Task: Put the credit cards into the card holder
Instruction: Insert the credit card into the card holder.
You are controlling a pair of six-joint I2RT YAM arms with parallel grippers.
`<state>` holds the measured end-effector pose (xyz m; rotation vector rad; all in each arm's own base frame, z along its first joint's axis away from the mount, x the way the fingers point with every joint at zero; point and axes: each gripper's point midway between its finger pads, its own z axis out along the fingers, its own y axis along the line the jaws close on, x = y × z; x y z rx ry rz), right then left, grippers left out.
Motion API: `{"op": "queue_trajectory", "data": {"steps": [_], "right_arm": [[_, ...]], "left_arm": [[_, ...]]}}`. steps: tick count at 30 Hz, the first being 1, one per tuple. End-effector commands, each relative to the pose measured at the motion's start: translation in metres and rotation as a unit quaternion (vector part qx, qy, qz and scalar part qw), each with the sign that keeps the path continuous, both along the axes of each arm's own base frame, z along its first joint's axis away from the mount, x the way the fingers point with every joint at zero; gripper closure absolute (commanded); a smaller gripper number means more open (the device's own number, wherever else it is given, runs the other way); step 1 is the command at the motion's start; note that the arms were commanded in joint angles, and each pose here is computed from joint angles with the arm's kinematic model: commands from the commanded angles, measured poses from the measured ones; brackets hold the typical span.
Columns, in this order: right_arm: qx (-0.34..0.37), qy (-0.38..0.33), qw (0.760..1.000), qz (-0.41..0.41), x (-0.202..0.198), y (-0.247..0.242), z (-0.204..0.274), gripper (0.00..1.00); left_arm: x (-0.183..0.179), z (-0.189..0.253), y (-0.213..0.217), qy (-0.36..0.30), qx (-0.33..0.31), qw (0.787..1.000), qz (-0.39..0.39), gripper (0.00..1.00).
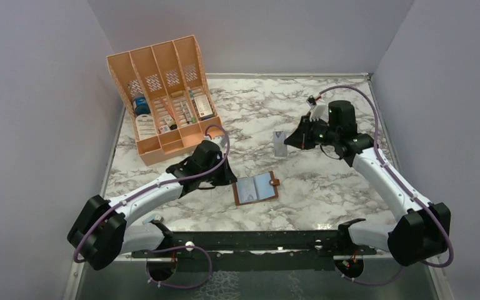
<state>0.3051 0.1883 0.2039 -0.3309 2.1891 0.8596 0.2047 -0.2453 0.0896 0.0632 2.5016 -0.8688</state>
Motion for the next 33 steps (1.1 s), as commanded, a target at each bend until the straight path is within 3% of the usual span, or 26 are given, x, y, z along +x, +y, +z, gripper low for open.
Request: {"op": "queue_trajectory", "data": {"steps": [1, 15, 33], "right_arm": [[0.102, 0.034, 0.991, 0.074, -0.041, 0.032, 0.017, 0.99], [0.128, 0.125, 0.981, 0.079, -0.074, 0.046, -0.042, 0.99], [0.109, 0.153, 0.98, 0.062, -0.076, 0.07, -0.103, 0.99]], "left_arm": [[-0.001, -0.005, -0.009, 0.008, -0.023, 1.0, -0.008, 1.0], [-0.004, -0.038, -0.011, 0.037, -0.025, 0.999, 0.0, 1.0], [-0.011, -0.071, -0.003, 0.067, 0.01, 0.998, -0.003, 1.0]]}}
